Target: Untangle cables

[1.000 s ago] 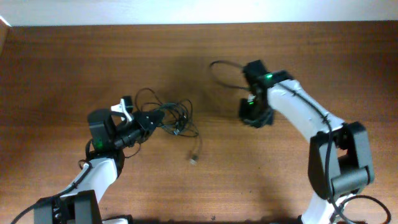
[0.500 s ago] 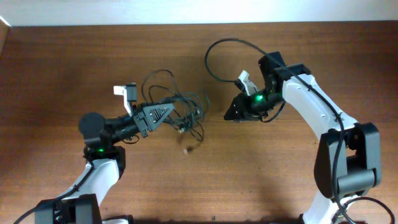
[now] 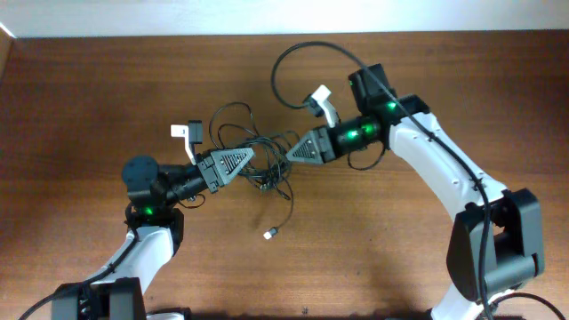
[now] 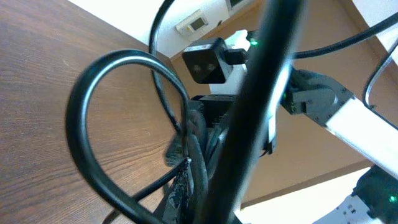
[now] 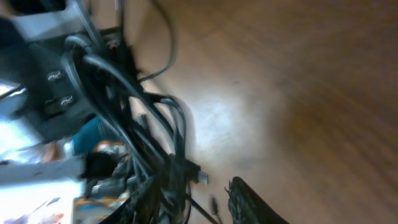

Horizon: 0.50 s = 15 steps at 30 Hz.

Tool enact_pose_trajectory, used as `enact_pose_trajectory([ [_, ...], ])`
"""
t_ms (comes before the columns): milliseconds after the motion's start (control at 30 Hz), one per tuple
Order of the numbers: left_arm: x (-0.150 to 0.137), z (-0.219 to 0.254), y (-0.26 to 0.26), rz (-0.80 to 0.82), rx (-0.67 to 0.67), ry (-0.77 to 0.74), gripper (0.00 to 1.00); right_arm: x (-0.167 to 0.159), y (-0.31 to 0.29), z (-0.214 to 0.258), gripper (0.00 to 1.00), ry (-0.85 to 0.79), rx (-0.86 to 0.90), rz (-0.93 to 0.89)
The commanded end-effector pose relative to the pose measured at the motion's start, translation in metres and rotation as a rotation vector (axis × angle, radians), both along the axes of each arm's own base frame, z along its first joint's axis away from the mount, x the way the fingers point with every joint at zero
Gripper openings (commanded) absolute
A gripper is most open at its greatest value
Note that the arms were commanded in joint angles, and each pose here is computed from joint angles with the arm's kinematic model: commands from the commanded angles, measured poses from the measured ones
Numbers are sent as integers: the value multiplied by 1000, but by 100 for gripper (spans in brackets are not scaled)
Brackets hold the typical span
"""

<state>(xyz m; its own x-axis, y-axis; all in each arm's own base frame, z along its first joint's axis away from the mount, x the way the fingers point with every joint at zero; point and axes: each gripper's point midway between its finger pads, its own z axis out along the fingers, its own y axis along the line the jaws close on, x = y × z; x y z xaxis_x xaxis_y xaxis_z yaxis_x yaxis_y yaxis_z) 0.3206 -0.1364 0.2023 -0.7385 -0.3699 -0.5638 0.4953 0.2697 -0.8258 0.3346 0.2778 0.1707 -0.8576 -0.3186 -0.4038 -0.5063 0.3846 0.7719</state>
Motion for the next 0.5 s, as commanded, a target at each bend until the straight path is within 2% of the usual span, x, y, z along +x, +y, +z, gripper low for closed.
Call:
enact_pose_trajectory([
  [0, 0, 3, -1, -1, -9, 7, 0, 14, -1, -7, 32, -3, -146, -128],
  [33, 1, 3, 1, 6, -9, 7, 0, 11, -4, 0, 32, 20, -127, -123],
  [100, 5, 3, 2, 29, -11, 11, 0, 8, -33, 17, 33, 5, -199, -164],
  [200, 19, -5, 12, 135, -95, 203, 0, 8, -108, 62, 34, -142, -420, -336],
  [233, 24, -6, 14, 169, -133, 268, 0, 0, -139, 90, 40, -200, -459, -427],
  [300, 28, 6, 12, 189, -167, 239, 0, -20, -165, 115, 44, -220, -455, -502],
  [367, 27, 35, 2, 182, -234, 161, 0, -43, -191, 129, 52, -203, -464, -577],
  [433, 22, 58, -14, 149, -283, 97, 0, -59, -207, 131, 52, -152, -479, -630],
  [467, 18, 60, -29, 103, -295, 130, 0, -67, -216, 125, 66, -62, -490, -690],
])
